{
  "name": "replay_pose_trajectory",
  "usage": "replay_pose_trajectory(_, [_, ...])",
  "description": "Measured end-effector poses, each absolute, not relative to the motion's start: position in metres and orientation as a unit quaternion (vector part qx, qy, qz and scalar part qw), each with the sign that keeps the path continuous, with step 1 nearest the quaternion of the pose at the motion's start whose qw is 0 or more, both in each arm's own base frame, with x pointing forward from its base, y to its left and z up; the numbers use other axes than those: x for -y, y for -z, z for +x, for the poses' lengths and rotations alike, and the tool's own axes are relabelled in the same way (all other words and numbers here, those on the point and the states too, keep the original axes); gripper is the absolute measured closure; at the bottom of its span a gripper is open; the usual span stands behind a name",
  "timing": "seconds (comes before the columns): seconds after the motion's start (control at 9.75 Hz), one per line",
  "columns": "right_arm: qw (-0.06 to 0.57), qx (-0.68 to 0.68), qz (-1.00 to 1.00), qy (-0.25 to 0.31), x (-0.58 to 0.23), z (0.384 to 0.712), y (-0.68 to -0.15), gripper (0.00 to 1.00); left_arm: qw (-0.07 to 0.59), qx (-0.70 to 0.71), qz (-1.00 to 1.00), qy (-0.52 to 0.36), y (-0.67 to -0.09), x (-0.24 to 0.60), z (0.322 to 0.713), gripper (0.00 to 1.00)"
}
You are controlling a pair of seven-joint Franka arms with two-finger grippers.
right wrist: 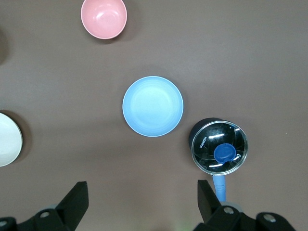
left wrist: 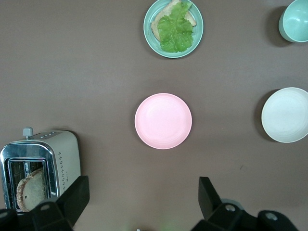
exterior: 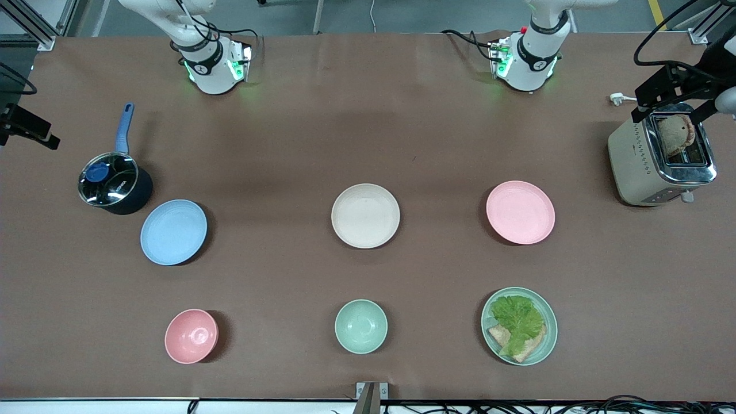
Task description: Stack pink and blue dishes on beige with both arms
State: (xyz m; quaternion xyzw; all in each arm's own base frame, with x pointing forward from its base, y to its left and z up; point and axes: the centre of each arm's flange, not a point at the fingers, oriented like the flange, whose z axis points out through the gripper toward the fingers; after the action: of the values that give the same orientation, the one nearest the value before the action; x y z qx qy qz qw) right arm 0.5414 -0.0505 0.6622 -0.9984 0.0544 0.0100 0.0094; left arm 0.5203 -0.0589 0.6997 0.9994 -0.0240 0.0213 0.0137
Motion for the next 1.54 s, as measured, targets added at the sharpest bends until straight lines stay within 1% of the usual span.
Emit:
replay_pose_trajectory(0.31, [0.009,-0.054,-0.998,-0.01,0.05,0.541,-0.662,0.0,0.014,0.025,0.999,-0.021,-0.697,0.06,0.523,0.0])
replay_pose_trajectory(0.62, [0.009,-0.054,-0.998,-0.01,0.05,0.541,-0.662,0.0,0.014,0.025,0.999,-0.013,-0.671,0.062,0.54,0.0])
replay_pose_trajectory(0.72, [0.009,-0.054,-0.998,-0.01,0.051,0.541,-0.662,0.0,0.015,0.025,0.999,-0.016,-0.645,0.061,0.554,0.0])
replay_pose_trajectory(0.92, [0.009,-0.054,-0.998,-0.011,0.051,0.541,-0.662,0.0,0.014,0.04,0.999,-0.013,-0.553,0.052,0.579,0.0])
replay_pose_trajectory(1.13, [0.01,-0.062,-0.998,-0.018,0.061,0.541,-0.656,0.0,0.013,0.062,0.998,0.025,-0.458,0.042,0.582,0.0])
replay_pose_trajectory(1.23, [0.015,-0.071,-0.997,-0.025,0.071,0.543,-0.64,0.0,0.013,0.068,0.997,0.042,-0.41,0.042,0.585,0.0])
replay_pose_trajectory(1.33, [0.022,-0.074,-0.997,-0.026,0.084,0.551,-0.611,0.0,0.013,0.069,0.997,0.04,-0.366,0.042,0.591,0.0])
replay_pose_trajectory(1.44, [0.026,-0.072,-0.997,-0.026,0.093,0.559,-0.576,0.0,0.013,0.07,0.997,0.032,-0.332,0.039,0.594,0.0])
replay_pose_trajectory(1.54, [0.029,-0.063,-0.997,-0.033,0.1,0.567,-0.534,0.0,0.012,0.07,0.997,0.035,-0.302,0.031,0.594,0.02])
